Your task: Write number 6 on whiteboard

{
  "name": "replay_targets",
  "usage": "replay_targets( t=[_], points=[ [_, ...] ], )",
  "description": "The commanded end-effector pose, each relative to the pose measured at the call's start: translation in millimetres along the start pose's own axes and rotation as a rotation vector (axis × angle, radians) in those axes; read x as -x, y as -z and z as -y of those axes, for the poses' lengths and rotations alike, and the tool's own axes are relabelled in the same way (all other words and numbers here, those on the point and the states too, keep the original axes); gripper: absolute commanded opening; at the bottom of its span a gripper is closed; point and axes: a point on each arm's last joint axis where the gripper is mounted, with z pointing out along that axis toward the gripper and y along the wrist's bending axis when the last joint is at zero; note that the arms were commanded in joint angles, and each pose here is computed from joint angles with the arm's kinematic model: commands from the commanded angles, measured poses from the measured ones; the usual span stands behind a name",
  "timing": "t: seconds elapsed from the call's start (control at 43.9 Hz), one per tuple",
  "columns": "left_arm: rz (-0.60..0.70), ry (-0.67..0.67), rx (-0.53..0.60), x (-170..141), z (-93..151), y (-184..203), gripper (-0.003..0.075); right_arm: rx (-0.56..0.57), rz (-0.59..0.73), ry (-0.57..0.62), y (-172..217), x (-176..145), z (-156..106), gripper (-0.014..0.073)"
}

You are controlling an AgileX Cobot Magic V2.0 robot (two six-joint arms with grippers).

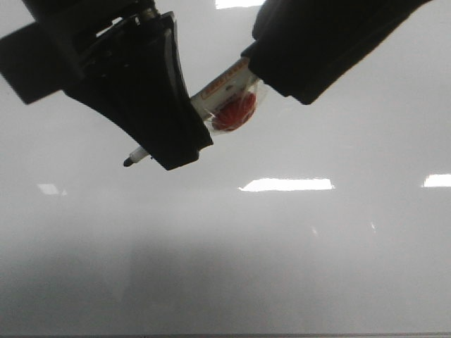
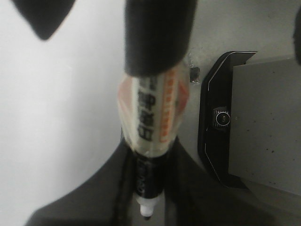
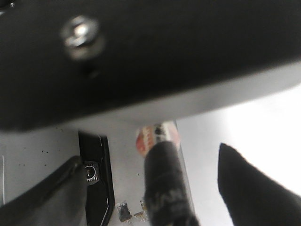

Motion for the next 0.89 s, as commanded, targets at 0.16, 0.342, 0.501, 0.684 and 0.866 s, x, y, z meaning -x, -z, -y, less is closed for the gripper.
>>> replay_targets(
  t=[0.16, 0.342, 0.501, 0.684, 0.866],
  points=[
    [0.097, -0.006, 0.053, 12.3, -0.8, 16.3, -0.002, -0.033, 0.083, 0.01, 10.6, 13.6, 1.7, 0.0339],
    [0.102, -0.007, 0.058, 13.0, -1.3, 16.9, -0.002, -0.024, 0.075, 0.01, 10.5, 12.9, 0.9, 0.0125],
    [0.117, -0.006, 0.071, 14.9, -2.6, 18.0, 0.0019, -0.022, 0.073, 0.01, 10.5, 12.7, 0.7, 0.0012],
    [0.13, -0.002, 0.086, 15.6, -4.1, 19.0, 0.0282, -0.021, 0.073, 0.01, 10.5, 12.7, 0.6, -0.0085],
    [0.163, 0.061, 0.138, 7.0, -6.7, 42.4, 0.0432, -0.042, 0.061, -0.015, 15.1, 9.9, 2.4, -0.0111]
  ],
)
